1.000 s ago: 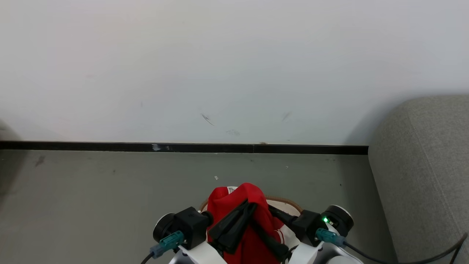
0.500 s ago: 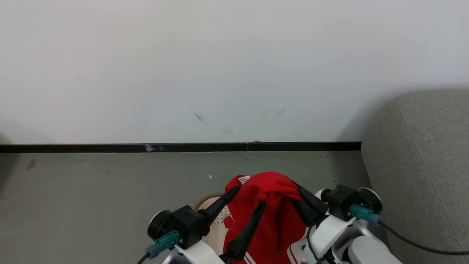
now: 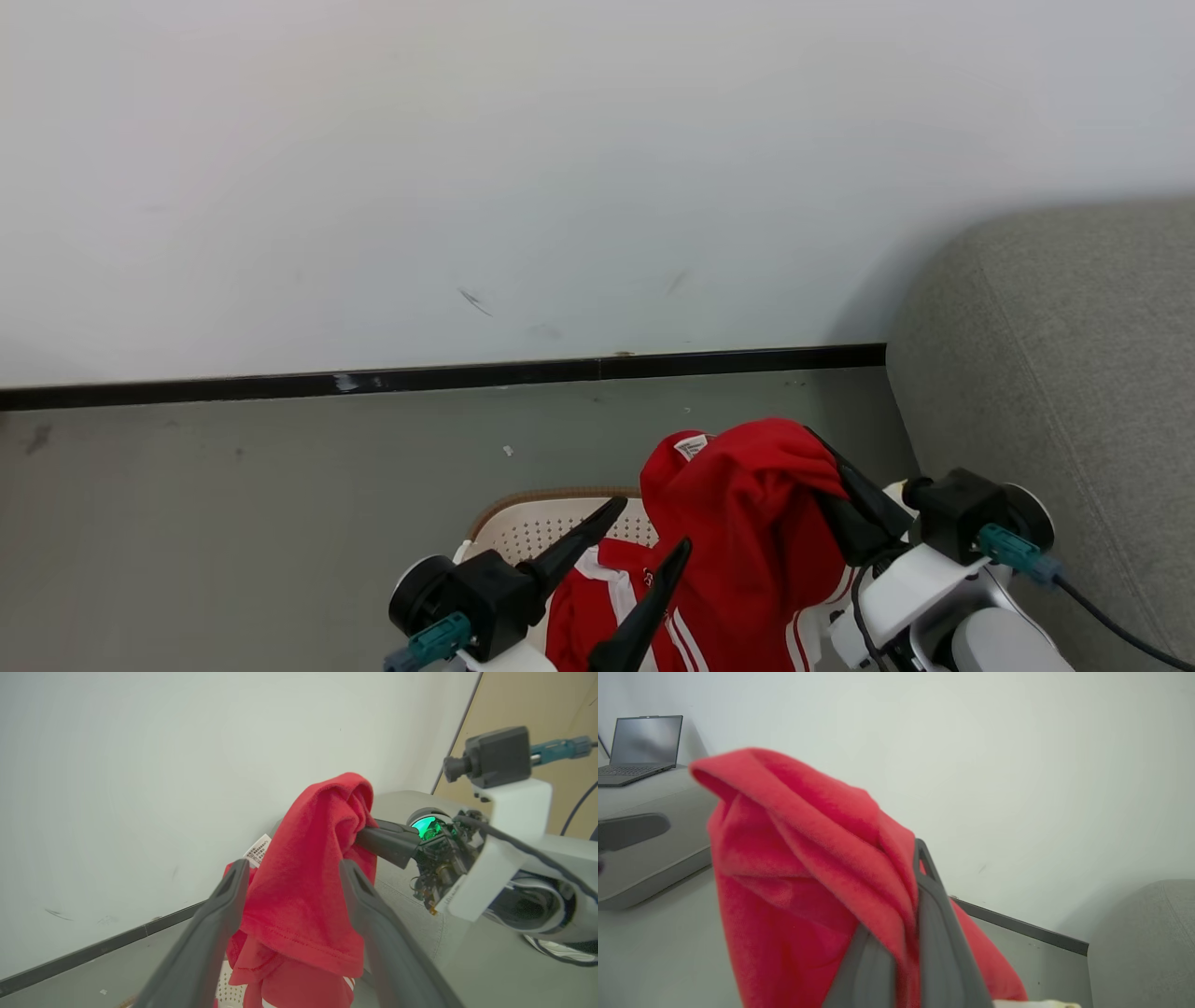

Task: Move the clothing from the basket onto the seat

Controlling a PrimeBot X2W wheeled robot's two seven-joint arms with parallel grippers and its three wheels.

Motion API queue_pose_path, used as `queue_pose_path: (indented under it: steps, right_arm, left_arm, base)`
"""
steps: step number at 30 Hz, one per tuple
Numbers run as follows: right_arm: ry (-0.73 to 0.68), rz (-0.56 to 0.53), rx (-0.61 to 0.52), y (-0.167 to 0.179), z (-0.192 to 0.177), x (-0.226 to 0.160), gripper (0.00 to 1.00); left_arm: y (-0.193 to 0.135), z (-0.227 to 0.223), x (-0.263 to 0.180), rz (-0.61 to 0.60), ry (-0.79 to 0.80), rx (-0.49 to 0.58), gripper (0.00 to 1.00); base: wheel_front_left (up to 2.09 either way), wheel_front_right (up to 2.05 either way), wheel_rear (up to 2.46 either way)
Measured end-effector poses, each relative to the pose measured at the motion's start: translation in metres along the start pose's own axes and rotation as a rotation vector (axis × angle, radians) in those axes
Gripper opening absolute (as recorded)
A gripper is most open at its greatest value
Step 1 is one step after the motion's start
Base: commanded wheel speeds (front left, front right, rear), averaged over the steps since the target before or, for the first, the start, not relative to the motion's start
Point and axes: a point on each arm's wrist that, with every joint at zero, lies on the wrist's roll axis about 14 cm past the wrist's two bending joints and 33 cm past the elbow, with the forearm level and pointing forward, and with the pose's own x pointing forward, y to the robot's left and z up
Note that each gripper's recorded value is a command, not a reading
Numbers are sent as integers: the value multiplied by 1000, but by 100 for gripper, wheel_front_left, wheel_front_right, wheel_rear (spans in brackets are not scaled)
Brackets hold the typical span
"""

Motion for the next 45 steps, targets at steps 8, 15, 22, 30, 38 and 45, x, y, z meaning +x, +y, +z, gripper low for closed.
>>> queue_pose_path:
  steps: [8, 15, 22, 30, 38, 45]
  right_arm:
    - [26, -96, -19, -25, -6, -25, 0]
    - [42, -178, -39, -46, -8, -47, 0]
    - [46, -243, -55, -61, -5, -65, 0]
    - [51, -310, -66, -76, -3, -82, 0]
    - [62, -393, -43, -95, -5, -98, 0]
    - [36, -483, -63, -136, 6, -103, 0]
  left_arm:
    - [-9, -12, 6, -47, 22, -16, 100]
    - [-12, -23, 11, -80, 48, -18, 100]
    - [-27, -34, 18, -138, 73, -40, 100]
    - [-37, -45, 26, -185, 92, -65, 100]
    - [-43, -57, 33, -217, 119, -94, 100]
    - [-40, -71, 37, -227, 156, -114, 100]
  base:
    - [0, 0, 0]
    - [0, 0, 0]
    - [0, 0, 0]
    - [0, 0, 0]
    - [0, 0, 0]
    - [0, 0, 0]
